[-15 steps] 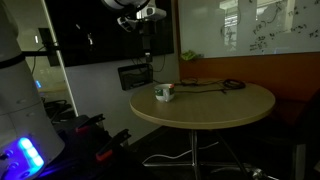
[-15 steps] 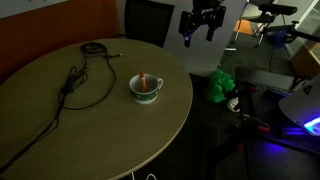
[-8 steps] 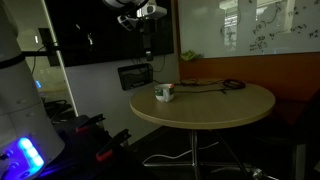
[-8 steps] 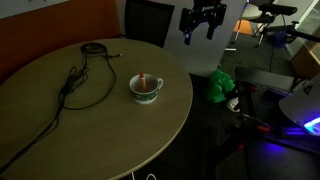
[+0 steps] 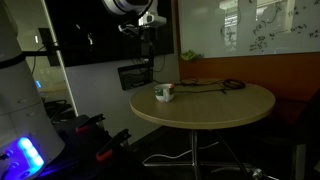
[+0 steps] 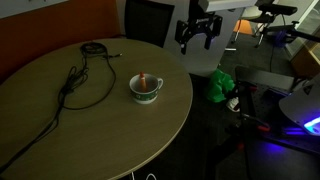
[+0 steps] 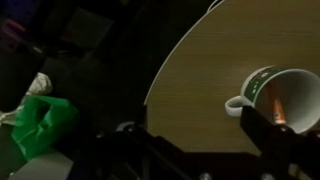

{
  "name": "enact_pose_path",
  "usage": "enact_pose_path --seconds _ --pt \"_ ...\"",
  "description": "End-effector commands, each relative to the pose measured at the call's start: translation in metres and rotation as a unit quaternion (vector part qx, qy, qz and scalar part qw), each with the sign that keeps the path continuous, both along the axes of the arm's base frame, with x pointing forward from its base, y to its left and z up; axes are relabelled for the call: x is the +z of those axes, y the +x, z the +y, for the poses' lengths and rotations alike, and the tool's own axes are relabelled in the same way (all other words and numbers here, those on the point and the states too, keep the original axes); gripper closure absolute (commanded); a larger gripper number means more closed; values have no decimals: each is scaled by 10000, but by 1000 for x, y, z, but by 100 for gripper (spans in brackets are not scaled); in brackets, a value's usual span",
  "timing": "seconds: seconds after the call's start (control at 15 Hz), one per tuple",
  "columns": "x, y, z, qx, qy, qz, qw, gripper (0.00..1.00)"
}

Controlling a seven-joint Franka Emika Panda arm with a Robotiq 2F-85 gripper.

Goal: Move the cup to the right

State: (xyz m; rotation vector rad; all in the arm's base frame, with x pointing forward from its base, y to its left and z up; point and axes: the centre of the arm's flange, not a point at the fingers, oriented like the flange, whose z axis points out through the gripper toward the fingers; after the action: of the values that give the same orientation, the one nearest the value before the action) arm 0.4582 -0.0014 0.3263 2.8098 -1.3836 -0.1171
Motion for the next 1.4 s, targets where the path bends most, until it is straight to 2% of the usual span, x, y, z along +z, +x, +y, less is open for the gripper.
enact_pose_path --seconds 0.0,0.27,0.33,0.73,0.8,0.87,1.07,1.33 --pt "-37 31 14 -896 29 -120 9959 0" --pt "-85 58 34 -1380 -20 -230 9902 0" --pt "-95 63 40 -1430 -4 -129 9896 0" --pt "-137 89 66 -1598 -215 -109 9869 0" --pt "-141 93 67 -1637 -269 -98 9861 16" --pt "-144 94 67 -1648 -308 -62 9858 28" --pt "-150 95 66 -1632 -311 51 9861 51" --pt "-151 95 63 -1596 -301 -28 9867 81"
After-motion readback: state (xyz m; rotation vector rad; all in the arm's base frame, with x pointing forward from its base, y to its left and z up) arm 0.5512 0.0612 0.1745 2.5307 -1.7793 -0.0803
